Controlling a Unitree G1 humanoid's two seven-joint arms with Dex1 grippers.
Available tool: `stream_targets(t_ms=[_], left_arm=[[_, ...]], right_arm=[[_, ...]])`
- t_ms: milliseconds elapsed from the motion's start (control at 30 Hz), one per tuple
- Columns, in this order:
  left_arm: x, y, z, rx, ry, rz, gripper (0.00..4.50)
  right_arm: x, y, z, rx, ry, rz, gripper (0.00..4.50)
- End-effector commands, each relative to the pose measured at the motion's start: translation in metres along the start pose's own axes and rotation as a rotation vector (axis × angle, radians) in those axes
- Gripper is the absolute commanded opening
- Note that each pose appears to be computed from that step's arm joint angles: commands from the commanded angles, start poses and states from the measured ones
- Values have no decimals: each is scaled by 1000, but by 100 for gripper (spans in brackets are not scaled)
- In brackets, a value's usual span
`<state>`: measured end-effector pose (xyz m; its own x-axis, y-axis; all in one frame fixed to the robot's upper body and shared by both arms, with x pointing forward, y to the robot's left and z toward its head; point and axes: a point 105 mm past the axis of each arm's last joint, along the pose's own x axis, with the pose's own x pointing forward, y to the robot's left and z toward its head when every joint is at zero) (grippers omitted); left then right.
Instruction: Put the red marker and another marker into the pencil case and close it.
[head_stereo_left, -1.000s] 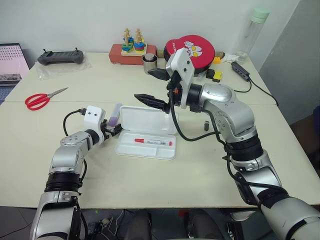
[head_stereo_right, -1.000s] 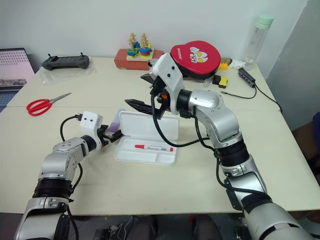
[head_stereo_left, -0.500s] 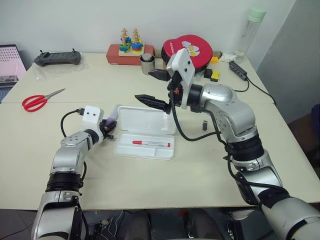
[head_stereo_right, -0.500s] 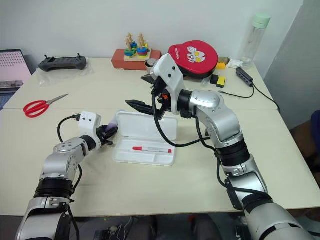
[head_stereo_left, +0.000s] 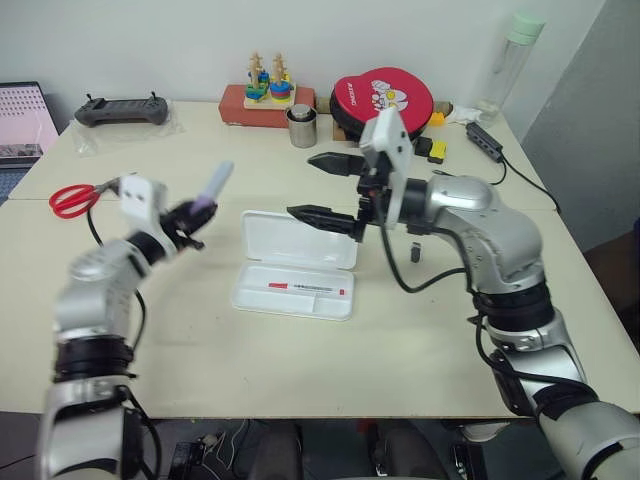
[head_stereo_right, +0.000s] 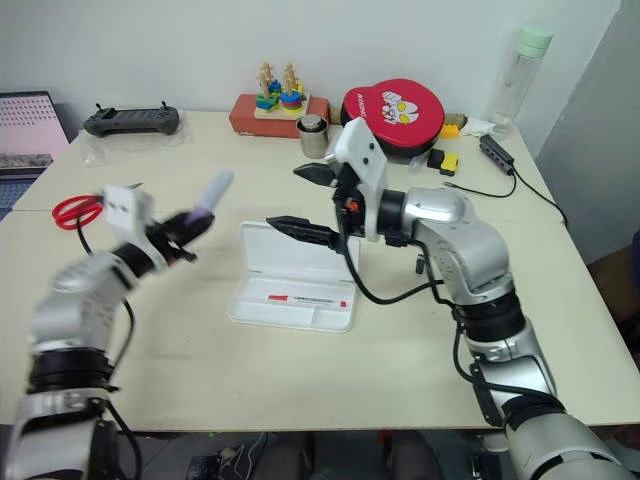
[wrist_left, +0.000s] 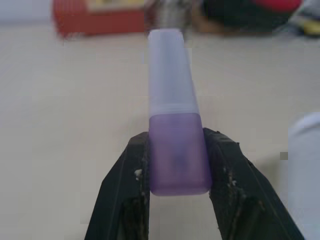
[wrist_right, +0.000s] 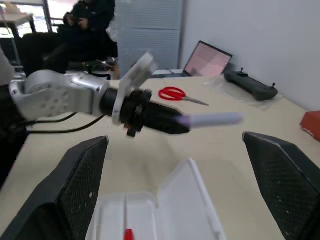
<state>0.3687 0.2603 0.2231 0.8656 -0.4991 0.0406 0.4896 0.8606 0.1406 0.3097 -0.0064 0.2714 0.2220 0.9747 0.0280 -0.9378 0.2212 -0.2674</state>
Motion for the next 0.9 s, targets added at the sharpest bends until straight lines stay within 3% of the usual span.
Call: stream_targets(t_ms=[33,167,300,433,600,900], left_arm=[[-2,-36,50,140,-59,-333,119],[-6,-66,49,301,58,-618,119],[-17,-85,-1,513,318,-890,119],[-21,-85,-34,612,459,-1021,119],[-14,-79,-42,693,512,-1050,119],[-13,-84,-47,615,530,-1070,119]], right_arm=[[-20,19,12,-12,-13,89,450],[-30,18,6,-6,20,69,450],[-36,11,2,-9,47,21,450],[-37,12,-5,-8,73,-2,450],[-35,20,-12,13,77,-16,450],[-33,26,-18,42,77,-43,450]])
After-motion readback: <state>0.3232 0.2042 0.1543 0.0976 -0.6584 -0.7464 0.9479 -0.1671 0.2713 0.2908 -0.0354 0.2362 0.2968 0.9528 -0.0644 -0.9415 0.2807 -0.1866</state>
